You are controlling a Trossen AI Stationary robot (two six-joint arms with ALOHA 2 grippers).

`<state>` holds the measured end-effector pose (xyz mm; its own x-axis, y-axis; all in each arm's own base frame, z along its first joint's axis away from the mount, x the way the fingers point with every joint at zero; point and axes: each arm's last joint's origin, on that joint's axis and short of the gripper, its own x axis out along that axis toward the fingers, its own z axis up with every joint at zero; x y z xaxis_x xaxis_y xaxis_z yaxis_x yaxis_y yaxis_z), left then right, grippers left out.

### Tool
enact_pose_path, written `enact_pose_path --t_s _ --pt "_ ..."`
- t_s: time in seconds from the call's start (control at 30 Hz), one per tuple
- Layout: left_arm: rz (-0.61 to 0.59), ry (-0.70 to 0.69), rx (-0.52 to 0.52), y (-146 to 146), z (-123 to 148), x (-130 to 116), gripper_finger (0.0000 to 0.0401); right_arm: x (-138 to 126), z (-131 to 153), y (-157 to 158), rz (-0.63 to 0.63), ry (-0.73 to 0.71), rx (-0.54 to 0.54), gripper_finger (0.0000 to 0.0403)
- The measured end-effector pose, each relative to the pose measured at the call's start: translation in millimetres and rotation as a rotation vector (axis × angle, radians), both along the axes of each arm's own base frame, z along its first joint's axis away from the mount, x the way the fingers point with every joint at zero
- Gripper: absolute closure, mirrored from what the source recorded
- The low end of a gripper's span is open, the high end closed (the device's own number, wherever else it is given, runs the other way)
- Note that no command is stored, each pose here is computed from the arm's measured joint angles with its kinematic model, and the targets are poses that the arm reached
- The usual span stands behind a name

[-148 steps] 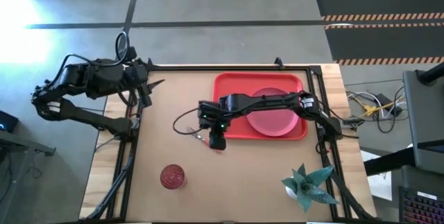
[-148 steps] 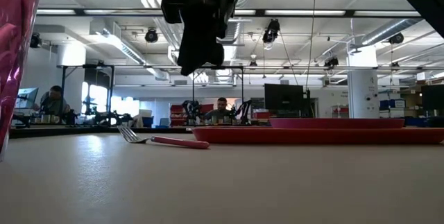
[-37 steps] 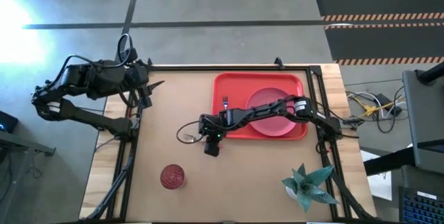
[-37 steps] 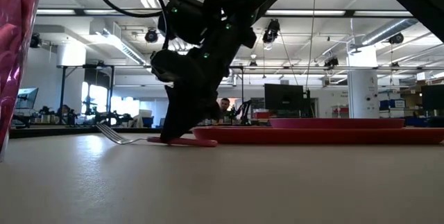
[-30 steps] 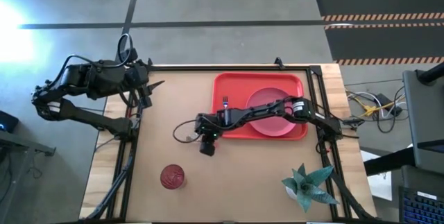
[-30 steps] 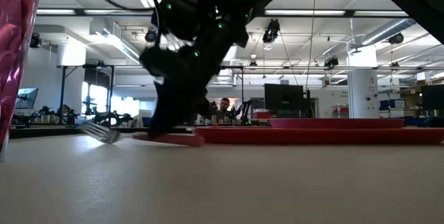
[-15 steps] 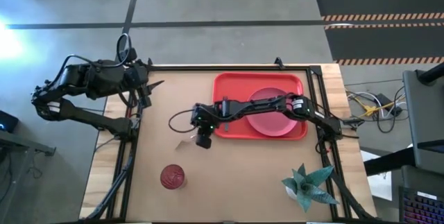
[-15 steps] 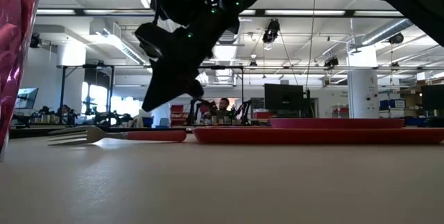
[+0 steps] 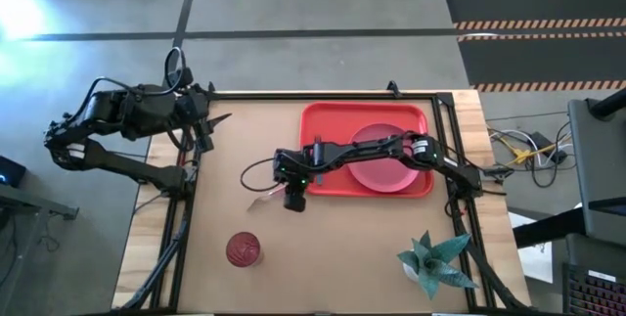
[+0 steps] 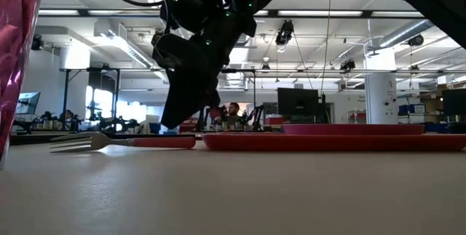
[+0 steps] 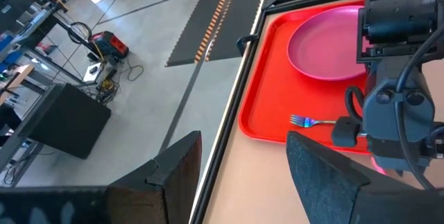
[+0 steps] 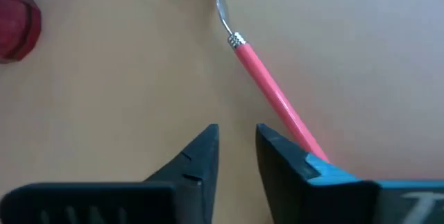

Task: Pick and place plate/cup/fork/spoon on tray
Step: Put the pink fork on the red tray to the right of the pink plate

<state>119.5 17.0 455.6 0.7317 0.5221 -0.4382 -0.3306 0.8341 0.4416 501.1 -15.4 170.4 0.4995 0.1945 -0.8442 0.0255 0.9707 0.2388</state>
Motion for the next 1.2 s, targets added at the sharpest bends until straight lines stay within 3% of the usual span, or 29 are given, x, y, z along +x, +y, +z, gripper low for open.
enact_pose_path --t_s 0.23,0.63,0.83,1.07,1.2 --pt "0.003 -0.003 -0.005 0 0 0 0.0208 0 1 -4 0.08 -0.023 0.012 0.0279" --pt "0.003 -0.002 -0.005 0 0 1 0.0208 -2 2 -34 0.113 -0.048 0.119 0.0277" --pt "0.003 -0.001 -0.005 0 0 1 0.0208 -3 1 -37 0.152 -0.06 0.117 0.0277" --pt "0.003 0.003 -0.005 0 -1 3 0.0208 5 -24 -38 0.148 -0.007 0.14 0.0277" --pt "0.003 0.006 -0.005 0 -1 4 0.0208 14 -16 -39 0.169 -0.019 0.122 0.0277"
